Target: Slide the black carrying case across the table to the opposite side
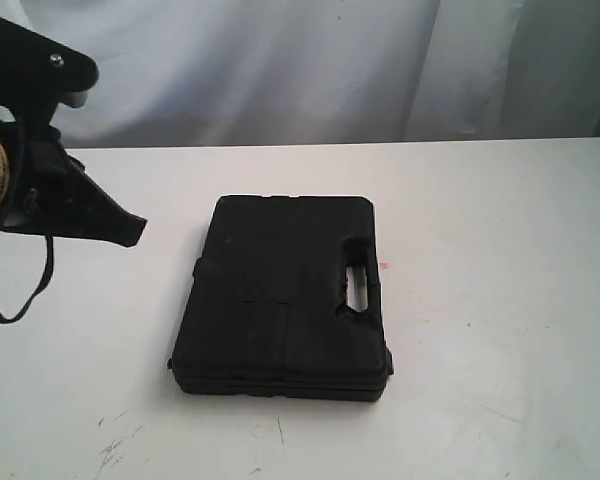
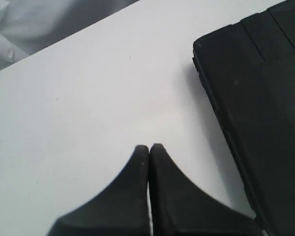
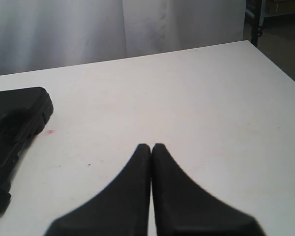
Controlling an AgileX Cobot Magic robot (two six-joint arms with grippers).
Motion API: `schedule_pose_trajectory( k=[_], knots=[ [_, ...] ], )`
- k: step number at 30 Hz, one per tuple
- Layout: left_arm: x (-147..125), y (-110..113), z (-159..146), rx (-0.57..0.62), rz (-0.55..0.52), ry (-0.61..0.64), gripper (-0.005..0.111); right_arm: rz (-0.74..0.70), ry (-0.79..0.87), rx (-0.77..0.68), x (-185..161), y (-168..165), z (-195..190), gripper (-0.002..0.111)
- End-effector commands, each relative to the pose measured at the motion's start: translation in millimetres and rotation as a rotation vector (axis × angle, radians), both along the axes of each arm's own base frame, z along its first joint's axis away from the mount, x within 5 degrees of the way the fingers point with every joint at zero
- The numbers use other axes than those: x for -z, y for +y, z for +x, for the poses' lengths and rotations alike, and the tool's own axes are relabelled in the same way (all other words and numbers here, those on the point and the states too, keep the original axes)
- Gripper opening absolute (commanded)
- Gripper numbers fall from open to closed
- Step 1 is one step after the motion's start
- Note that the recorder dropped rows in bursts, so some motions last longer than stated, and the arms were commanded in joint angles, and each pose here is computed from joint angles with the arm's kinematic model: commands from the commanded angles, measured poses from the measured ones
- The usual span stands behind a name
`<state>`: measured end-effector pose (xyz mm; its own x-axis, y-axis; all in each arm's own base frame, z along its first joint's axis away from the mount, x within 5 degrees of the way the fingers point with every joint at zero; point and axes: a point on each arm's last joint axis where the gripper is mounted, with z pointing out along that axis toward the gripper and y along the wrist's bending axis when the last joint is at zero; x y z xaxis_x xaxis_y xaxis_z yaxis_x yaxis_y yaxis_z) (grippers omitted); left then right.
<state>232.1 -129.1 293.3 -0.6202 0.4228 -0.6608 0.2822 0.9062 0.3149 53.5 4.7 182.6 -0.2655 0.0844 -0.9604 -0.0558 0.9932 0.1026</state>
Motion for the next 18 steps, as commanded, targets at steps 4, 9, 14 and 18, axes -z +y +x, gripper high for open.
schedule_pose_trajectory(
  k=[4,9,14,18],
  knots=[
    [1.6,66.8,-30.2,-0.204,-0.406,-0.074,0.0,0.0,-0.006,0.006,0.4,-0.3,-0.2,0.0],
    [4.4,108.7,-70.4,-0.362,-0.523,-0.186,0.0,0.0,-0.006,0.006,0.4,-0.3,-0.2,0.0],
    [8.0,134.4,-112.0,-0.465,-0.553,-0.34,0.0,0.0,-0.006,0.006,0.4,-0.3,-0.2,0.0],
    [17.9,143.2,-135.9,-0.515,-0.557,-0.423,0.0,0.0,-0.006,0.006,0.4,-0.3,-0.2,0.0]
  ],
)
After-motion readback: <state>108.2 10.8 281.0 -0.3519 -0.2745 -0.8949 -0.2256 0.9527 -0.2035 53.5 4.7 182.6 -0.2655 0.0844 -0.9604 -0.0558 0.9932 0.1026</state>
